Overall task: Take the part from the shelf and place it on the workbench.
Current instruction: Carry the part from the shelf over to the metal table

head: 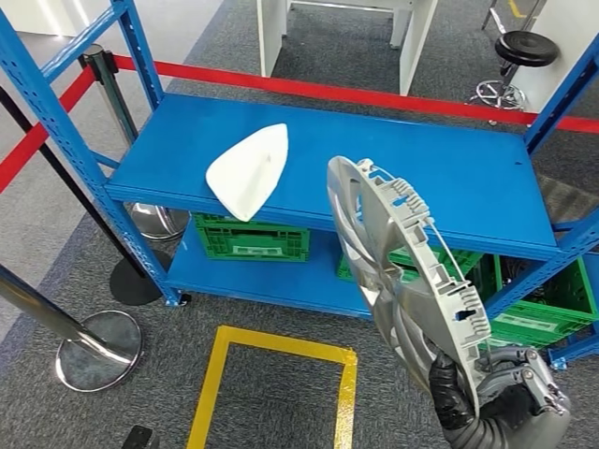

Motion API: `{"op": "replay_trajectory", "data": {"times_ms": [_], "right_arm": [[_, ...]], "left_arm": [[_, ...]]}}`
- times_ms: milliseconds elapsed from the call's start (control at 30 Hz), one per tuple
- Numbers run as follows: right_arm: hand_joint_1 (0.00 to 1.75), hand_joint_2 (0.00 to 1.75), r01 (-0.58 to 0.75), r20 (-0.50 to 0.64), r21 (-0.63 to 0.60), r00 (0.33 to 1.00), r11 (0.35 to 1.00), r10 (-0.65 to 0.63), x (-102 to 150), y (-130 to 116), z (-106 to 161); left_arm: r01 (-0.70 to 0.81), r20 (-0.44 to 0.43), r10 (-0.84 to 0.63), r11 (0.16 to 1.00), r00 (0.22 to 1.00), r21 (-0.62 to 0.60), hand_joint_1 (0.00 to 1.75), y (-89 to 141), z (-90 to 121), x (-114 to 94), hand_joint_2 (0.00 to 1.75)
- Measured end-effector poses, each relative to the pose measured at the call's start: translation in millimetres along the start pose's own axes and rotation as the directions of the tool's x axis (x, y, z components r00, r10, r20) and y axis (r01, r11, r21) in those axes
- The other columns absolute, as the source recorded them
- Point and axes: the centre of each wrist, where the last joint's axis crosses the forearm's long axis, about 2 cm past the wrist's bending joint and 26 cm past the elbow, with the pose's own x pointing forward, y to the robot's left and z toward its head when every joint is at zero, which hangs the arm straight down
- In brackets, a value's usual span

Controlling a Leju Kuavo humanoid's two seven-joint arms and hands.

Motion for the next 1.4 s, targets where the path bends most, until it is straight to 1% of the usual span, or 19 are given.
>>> {"op": "replay_trajectory", "data": {"times_ms": [200,600,1167,1400], "right_arm": [[1.75,1.75,-0.001,0.001,0.000,1.000,1.000,0.001,-0.2,-0.1,-0.3],[1.75,1.75,0.001,0.000,0.001,1.000,1.000,-0.001,0.1,0.1,0.1],[1.75,1.75,-0.001,-0.013,0.010,1.000,1.000,0.001,-1.5,-5.0,3.7],[1.75,1.75,0.002,-0.016,0.010,1.000,1.000,-0.002,-1.7,-5.3,3.9]], "left_arm": [[-0.004,0.001,0.004,1.000,1.000,-0.005,0.00,-2.7,-0.1,0.6,0.00],[0.003,0.002,-0.003,1.000,1.000,0.000,0.00,1.7,-0.7,0.9,0.00],[-0.002,0.013,0.002,1.000,1.000,-0.010,0.00,0.2,-1.3,1.9,0.00],[0.001,0.013,-0.001,1.000,1.000,-0.015,0.00,-1.2,0.7,-0.9,0.00]]}}
